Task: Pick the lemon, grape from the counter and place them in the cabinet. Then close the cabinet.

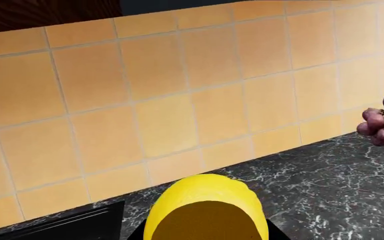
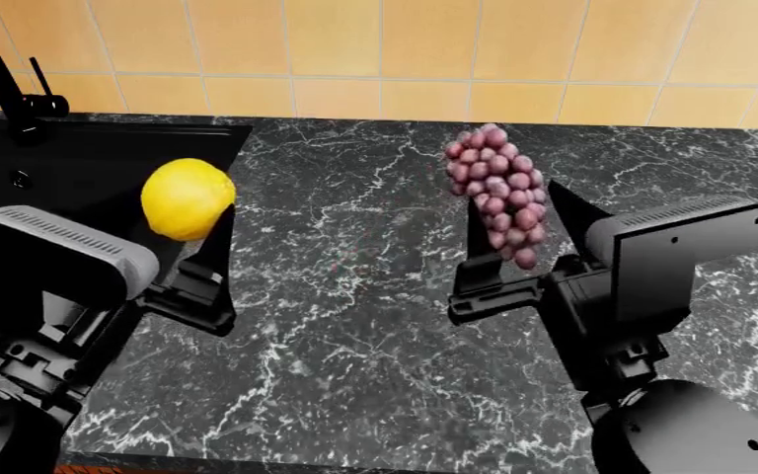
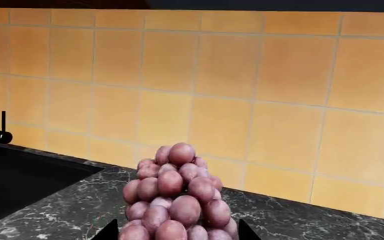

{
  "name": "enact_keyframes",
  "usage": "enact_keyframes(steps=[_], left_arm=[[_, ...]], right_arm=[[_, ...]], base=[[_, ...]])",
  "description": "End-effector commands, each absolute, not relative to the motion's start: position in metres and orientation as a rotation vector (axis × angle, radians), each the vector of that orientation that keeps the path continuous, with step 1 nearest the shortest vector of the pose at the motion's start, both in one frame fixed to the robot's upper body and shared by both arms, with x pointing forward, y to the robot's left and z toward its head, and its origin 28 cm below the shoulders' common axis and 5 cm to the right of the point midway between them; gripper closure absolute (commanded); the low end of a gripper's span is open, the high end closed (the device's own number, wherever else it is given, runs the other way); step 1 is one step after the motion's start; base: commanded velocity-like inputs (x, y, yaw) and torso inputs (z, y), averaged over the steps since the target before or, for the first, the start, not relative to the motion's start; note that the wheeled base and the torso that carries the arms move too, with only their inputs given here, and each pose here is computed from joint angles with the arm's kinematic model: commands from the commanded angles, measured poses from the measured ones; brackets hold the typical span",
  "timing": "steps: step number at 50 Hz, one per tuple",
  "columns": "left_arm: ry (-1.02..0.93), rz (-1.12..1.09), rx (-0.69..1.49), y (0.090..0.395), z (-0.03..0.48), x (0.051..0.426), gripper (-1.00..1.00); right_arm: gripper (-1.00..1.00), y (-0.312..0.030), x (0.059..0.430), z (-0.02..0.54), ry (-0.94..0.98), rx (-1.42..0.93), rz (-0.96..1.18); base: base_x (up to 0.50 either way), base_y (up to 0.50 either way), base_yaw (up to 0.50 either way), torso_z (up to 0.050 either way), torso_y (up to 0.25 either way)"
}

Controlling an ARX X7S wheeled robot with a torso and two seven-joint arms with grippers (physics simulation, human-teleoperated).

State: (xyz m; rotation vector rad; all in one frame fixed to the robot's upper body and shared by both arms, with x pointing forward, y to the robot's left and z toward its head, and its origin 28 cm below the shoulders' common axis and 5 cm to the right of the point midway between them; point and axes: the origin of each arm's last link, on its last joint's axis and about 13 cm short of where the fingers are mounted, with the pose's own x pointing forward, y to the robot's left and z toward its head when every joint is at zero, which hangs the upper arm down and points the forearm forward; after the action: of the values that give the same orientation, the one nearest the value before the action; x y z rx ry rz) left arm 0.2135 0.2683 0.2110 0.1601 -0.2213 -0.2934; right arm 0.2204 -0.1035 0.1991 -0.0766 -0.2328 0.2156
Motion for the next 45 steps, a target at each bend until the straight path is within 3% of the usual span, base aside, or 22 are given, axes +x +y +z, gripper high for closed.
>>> enact_keyframes(steps=[1, 22, 45], left_arm=[[-0.228, -0.284, 0.192, 0.267, 0.22, 0.216, 1.0], [-0.254, -0.266, 0.187, 0.267, 0.225, 0.215, 1.0], [-0.269, -0.262, 0.175, 0.266, 0.23, 0.213, 1.0]], right_arm=[[1.0, -0.122, 0.209, 0.227, -0.302, -0.159, 0.18], [1.0, -0.13, 0.207, 0.233, -0.306, -0.181, 0.147], [1.0, -0.132, 0.205, 0.233, -0.31, -0.182, 0.142]], base=[[-0.01, 0.21, 0.0, 0.0, 0.0], [-0.28, 0.4, 0.0, 0.001, 0.001], [-0.03, 0.5, 0.0, 0.0, 0.0]])
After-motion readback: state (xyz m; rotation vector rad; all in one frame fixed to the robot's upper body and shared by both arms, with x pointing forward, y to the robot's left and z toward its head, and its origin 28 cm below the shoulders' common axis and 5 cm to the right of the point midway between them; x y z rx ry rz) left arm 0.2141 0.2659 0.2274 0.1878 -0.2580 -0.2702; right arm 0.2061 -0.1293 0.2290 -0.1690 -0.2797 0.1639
